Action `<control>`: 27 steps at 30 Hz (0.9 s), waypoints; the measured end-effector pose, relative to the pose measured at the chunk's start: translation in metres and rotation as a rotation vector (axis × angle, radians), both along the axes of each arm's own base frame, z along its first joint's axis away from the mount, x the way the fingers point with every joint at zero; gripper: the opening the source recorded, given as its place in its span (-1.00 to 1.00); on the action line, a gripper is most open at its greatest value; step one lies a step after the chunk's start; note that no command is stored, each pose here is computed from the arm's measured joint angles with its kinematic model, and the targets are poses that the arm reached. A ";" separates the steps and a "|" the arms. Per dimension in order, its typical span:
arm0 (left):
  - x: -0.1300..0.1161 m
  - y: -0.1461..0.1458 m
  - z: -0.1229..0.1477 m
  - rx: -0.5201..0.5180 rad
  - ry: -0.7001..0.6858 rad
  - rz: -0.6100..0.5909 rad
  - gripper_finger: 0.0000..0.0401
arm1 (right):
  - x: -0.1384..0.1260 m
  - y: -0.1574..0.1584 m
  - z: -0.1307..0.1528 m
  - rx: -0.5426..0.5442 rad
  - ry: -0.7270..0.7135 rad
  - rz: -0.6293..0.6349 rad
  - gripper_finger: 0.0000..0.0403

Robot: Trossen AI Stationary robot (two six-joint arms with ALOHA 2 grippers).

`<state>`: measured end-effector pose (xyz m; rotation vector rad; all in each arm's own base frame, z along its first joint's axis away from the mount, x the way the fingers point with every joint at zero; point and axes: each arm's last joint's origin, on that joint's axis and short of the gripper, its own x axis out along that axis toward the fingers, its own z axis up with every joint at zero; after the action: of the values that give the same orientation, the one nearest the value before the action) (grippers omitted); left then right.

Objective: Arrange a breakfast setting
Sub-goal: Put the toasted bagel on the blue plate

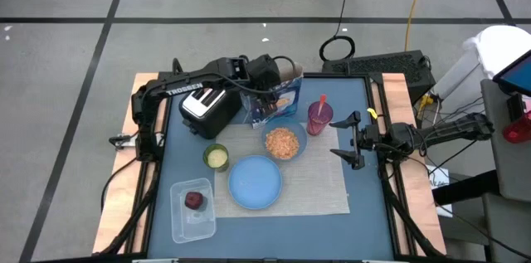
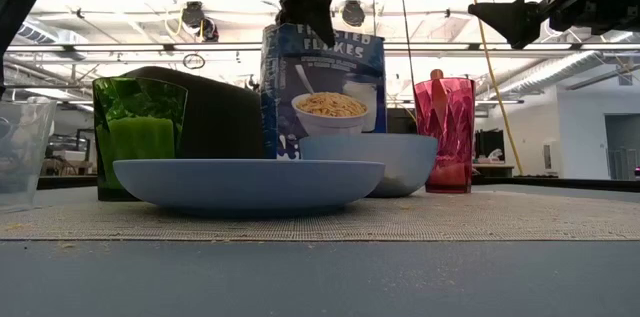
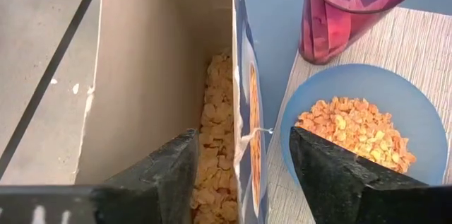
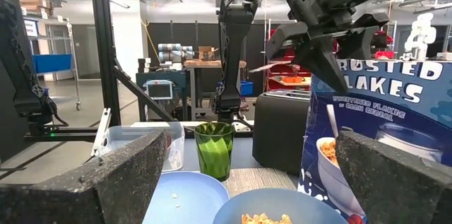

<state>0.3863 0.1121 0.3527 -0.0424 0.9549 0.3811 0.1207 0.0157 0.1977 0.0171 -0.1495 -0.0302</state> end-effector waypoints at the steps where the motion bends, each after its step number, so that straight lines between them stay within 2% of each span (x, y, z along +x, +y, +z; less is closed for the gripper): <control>1: 0.000 0.000 0.000 0.001 -0.004 0.000 0.14 | 0.000 0.000 0.000 0.000 0.000 0.000 0.97; 17: 0.007 0.002 0.008 0.029 -0.106 -0.001 0.15 | 0.000 0.000 0.000 0.000 0.001 0.000 0.97; 27: -0.011 -0.003 0.036 0.055 -0.184 -0.002 0.15 | 0.000 0.000 0.000 -0.001 0.005 0.000 0.97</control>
<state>0.3750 0.1090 0.3886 -0.0265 0.7624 0.3946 0.1208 0.0157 0.1972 0.0163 -0.1447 -0.0299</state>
